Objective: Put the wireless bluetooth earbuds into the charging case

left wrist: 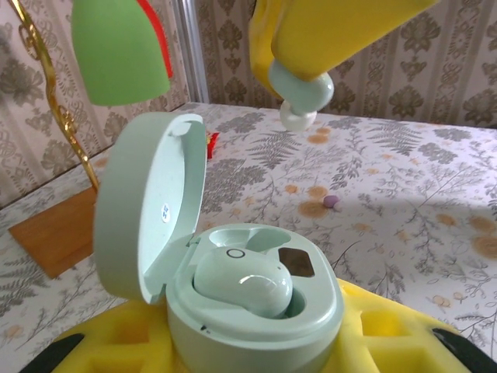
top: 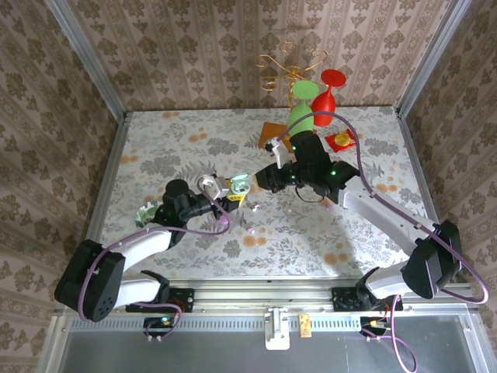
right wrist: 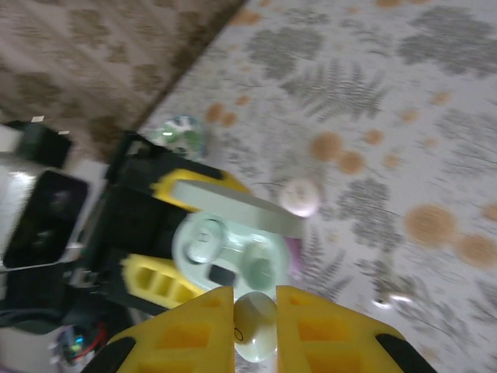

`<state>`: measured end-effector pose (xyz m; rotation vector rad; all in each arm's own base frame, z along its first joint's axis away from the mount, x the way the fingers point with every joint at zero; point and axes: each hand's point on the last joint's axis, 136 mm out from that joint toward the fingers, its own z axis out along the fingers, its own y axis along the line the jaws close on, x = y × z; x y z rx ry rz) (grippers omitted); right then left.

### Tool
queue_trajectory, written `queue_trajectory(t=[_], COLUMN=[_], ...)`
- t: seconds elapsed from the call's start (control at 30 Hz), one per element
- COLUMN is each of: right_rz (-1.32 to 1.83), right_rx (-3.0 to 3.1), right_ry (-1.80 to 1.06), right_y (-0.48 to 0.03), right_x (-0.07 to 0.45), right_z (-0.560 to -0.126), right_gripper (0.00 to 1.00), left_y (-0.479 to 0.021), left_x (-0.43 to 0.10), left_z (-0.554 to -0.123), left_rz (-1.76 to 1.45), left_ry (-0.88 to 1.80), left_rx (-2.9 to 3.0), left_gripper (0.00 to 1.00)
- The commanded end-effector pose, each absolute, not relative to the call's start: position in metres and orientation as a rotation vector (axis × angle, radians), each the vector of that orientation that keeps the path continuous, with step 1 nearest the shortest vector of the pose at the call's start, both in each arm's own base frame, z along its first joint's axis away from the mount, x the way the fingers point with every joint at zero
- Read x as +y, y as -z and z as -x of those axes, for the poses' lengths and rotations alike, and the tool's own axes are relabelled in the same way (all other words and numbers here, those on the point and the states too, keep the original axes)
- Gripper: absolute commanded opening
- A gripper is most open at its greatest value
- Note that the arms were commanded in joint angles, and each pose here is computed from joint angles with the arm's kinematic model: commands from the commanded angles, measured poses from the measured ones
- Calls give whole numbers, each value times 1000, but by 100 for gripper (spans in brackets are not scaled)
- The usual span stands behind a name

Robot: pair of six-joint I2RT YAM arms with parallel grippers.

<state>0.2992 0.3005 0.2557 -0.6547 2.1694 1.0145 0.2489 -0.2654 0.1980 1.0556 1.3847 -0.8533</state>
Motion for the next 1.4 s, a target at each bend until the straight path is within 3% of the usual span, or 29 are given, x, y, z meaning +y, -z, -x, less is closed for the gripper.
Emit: queue_trajectory(t=[0.0,1.37], right_rz=[739,696], right_rx=[2049,2151], right_ry=[-1207,-1213], right_y=[-279,-241], right_x=[317,317], right_z=[-285,-300], right_gripper=[15,16], left_y=[-224,-249], left_x=[-271,-273], left_z=[-244,-248], left_rz=[-1064,-1003], left_ry=[919,968], left_rx=[1289,1228], left_gripper=[24,24])
